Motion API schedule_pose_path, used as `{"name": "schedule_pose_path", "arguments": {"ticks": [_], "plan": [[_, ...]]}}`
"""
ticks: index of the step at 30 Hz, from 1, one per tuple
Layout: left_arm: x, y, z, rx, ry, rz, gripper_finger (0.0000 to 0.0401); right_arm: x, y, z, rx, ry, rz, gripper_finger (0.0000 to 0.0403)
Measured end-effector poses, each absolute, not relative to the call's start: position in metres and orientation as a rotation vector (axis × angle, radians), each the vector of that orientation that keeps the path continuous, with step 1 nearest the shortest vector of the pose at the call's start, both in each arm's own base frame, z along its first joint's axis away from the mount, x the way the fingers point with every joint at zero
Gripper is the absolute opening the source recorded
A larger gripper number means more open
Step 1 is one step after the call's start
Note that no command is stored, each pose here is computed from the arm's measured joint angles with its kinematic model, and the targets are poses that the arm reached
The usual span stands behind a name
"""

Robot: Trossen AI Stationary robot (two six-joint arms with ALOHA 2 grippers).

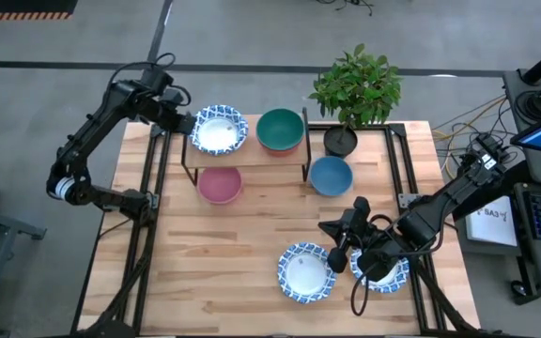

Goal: Place and stack bowls onto a shelf
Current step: Stack the white pattern paper bowl on top of the white pattern paper bowl on the shelf, then stack the blue plastic bowl on top of the green plastic bowl on the shelf

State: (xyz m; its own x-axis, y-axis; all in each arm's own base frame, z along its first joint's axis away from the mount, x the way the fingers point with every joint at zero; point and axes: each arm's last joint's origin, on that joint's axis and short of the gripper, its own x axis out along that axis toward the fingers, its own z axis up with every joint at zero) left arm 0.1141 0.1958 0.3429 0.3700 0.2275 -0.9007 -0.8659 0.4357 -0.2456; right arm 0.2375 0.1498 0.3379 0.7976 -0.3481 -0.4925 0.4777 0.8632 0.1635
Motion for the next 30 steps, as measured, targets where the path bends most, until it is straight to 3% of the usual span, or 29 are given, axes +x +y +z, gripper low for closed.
{"name": "schedule_pose_path", "arguments": {"ticks": [9,18,30], "plan": [[0.115,0.183,0.369,-0.797,0.803,0.758,0.0000,0.237,0.149,0.339,0.295,0.467,-0.451,0.0009],[0.126,0.123,0.402,-0.750,0.596,0.590,0.0000,0.238,0.143,0.340,0.395,0.486,-0.453,0.0009],[0.163,0.048,0.393,-0.662,0.252,0.438,0.0000,0.267,0.051,0.330,0.507,0.774,-0.520,0.0009]]}}
